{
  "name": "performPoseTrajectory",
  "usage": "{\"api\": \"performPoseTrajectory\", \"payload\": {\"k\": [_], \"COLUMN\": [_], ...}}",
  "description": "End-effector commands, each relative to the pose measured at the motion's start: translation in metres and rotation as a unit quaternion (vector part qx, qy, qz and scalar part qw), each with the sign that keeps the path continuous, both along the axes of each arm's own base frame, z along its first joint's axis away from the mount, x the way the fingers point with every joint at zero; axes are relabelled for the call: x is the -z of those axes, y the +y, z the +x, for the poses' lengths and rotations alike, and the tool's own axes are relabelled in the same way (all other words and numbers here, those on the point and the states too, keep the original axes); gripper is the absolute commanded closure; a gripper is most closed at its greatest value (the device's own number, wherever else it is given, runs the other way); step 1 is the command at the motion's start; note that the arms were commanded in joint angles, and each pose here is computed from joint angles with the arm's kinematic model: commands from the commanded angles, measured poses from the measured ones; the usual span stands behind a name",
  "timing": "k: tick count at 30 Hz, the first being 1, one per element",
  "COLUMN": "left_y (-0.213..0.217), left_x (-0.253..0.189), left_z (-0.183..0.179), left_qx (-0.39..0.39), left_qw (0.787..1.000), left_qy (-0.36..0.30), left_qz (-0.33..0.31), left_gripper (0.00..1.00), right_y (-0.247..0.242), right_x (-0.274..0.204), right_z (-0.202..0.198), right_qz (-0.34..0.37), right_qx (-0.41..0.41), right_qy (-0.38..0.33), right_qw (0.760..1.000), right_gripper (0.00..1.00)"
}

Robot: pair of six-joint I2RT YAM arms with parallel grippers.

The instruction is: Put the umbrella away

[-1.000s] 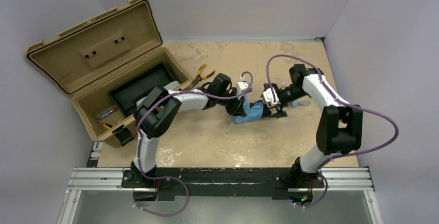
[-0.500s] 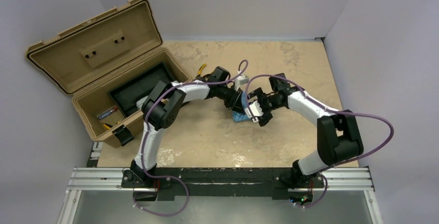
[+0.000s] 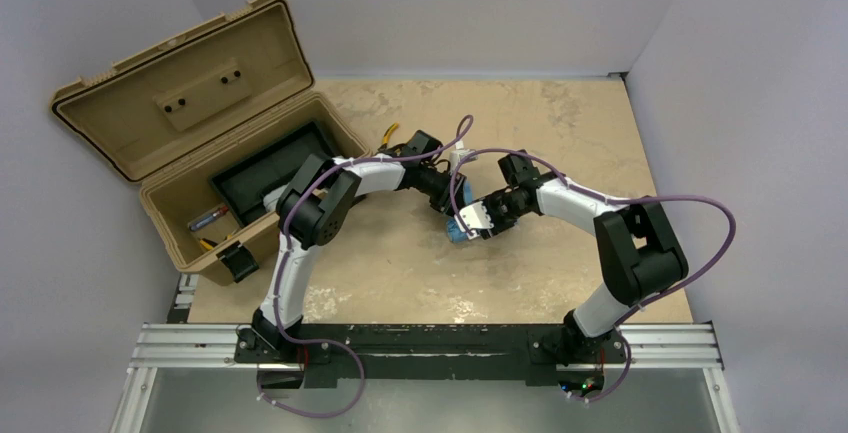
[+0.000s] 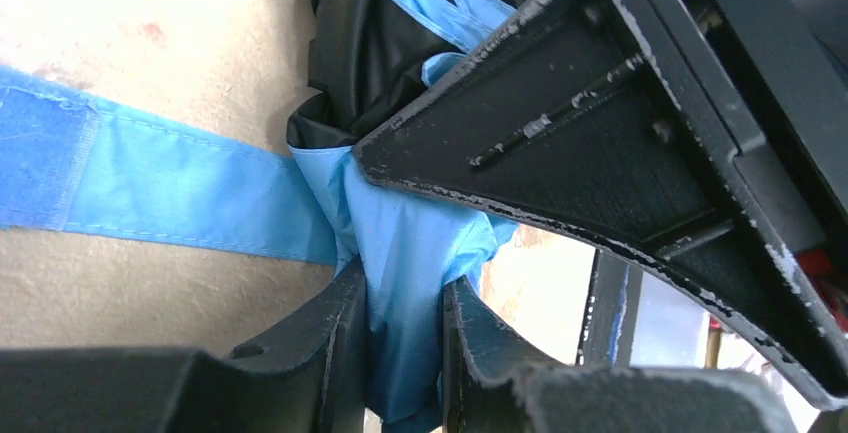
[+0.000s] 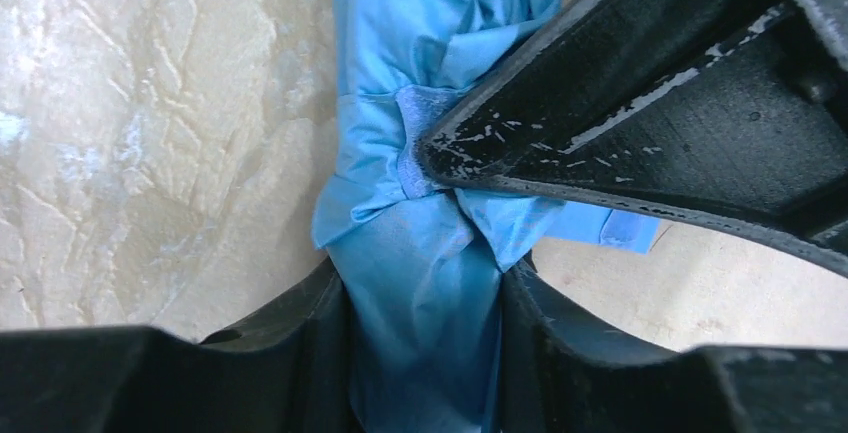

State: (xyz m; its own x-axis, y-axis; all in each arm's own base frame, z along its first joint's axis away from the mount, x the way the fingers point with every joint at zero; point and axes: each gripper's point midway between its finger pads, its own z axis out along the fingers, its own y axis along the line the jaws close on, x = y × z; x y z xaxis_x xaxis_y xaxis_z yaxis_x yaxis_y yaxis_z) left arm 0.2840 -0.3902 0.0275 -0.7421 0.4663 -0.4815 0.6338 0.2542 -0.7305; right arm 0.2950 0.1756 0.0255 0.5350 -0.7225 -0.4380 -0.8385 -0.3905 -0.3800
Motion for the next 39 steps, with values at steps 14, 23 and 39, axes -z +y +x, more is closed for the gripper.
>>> {"api": "performPoseTrajectory", "payload": {"k": [14, 23, 39], "left_y": [0.028, 0.070, 0.061], "left_x": [-0.076, -0.115, -0.090], "left_z": [0.034, 0.013, -0.049], "left_qx": [-0.175, -0.205, -0.080], "left_qw": [0.977, 0.934, 0.848], "left_qy": [-0.123, -0.291, -0.524], "left_qz": [-0.010, -0.032, 0.013], "left_gripper": [0.54, 0.54, 0.44], "right_y": [-0.044, -0.057, -0.063], "right_x": [0.044, 0.047, 0.058], "right_z": [-0.064, -0.090, -0.125], "right_qz": [-0.136, -0.151, -0.189], "right_qx": [0.053, 0.036, 0.034], "right_qy": [0.197, 0.293, 0.433], "right_qw": [0.969, 0.943, 0.881], "right_gripper": [0.97, 0.98, 0.98]}}
